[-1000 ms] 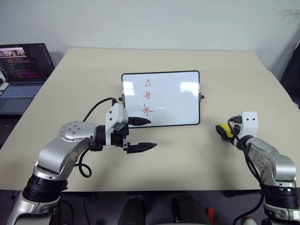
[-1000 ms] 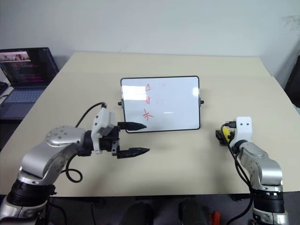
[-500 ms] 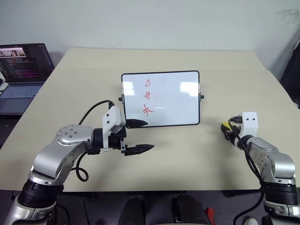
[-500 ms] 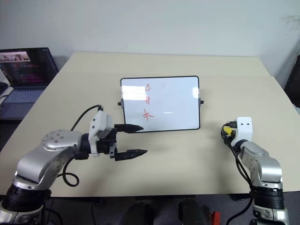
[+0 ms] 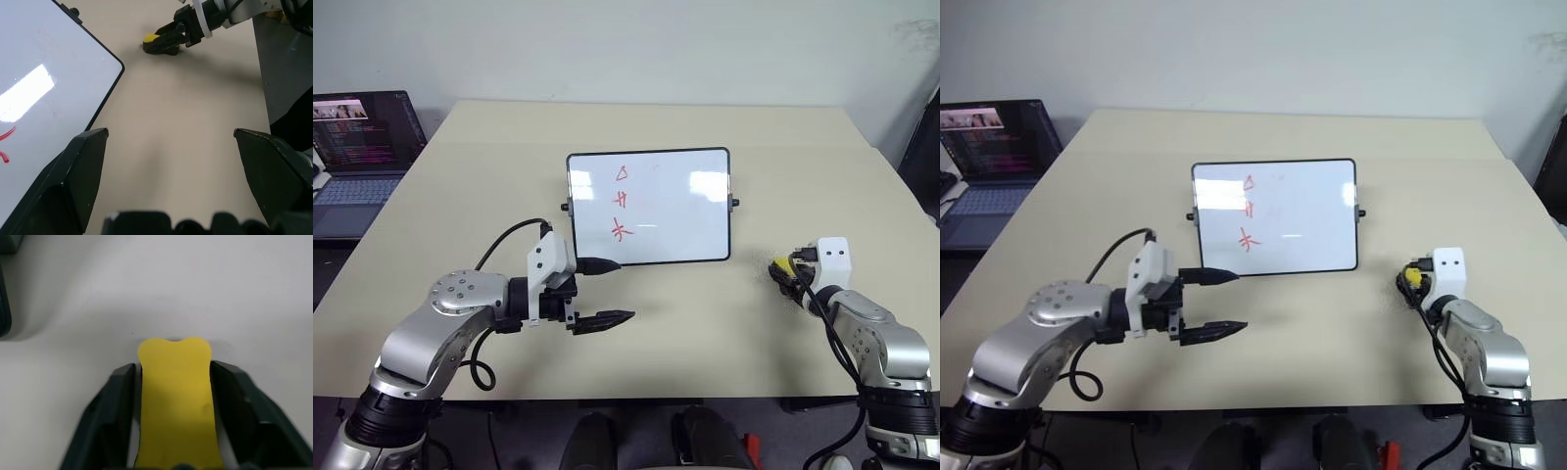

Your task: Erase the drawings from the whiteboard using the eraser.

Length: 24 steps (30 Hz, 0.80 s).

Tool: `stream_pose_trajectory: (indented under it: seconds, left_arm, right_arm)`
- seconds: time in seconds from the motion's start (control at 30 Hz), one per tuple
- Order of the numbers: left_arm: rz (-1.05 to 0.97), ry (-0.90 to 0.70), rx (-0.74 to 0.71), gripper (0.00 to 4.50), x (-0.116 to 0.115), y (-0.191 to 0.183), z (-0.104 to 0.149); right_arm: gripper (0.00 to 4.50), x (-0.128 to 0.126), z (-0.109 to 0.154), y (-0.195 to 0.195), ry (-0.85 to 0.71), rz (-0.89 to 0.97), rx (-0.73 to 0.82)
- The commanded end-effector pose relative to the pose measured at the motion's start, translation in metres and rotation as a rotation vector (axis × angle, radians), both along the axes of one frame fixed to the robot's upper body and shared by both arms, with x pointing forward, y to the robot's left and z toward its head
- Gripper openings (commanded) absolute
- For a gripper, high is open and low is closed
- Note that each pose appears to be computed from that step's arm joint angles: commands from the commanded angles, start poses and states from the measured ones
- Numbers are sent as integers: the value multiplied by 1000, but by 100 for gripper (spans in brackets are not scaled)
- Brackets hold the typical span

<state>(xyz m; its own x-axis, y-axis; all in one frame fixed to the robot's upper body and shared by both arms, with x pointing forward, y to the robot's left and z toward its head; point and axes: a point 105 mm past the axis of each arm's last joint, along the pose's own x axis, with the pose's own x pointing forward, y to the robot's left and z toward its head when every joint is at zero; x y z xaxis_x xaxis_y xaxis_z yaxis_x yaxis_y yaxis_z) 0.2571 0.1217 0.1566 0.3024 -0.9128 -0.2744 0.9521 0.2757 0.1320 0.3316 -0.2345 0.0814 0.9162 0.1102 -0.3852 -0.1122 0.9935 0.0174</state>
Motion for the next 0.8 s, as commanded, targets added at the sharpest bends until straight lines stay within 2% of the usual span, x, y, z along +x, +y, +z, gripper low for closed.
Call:
stream_pose_trajectory:
  seconds: [0.03, 0.07, 0.3, 0.53, 0.63, 0.8]
  left_arm:
    - [-33, -64, 6, 450, -3, -1, 14]
    - [-46, -66, 5, 450, -4, -3, 14]
    - [-77, -80, -4, 450, -3, -9, 18]
    - [-73, -83, 8, 450, 1, -5, 18]
    - [-69, -83, 13, 450, 0, -4, 17]
    - [-52, -80, 14, 450, -1, -2, 16]
  right_arm:
    - [373, -2, 19, -1, -54, 19, -33]
    - [405, -4, 20, 0, -51, 24, -32]
    - [405, -5, 26, -8, -65, -13, -32]
    - [405, -2, 17, -15, -38, -40, -42]
    - [346, 0, 15, -14, -38, -41, -40]
    - [162, 3, 18, -14, -53, -44, -31]
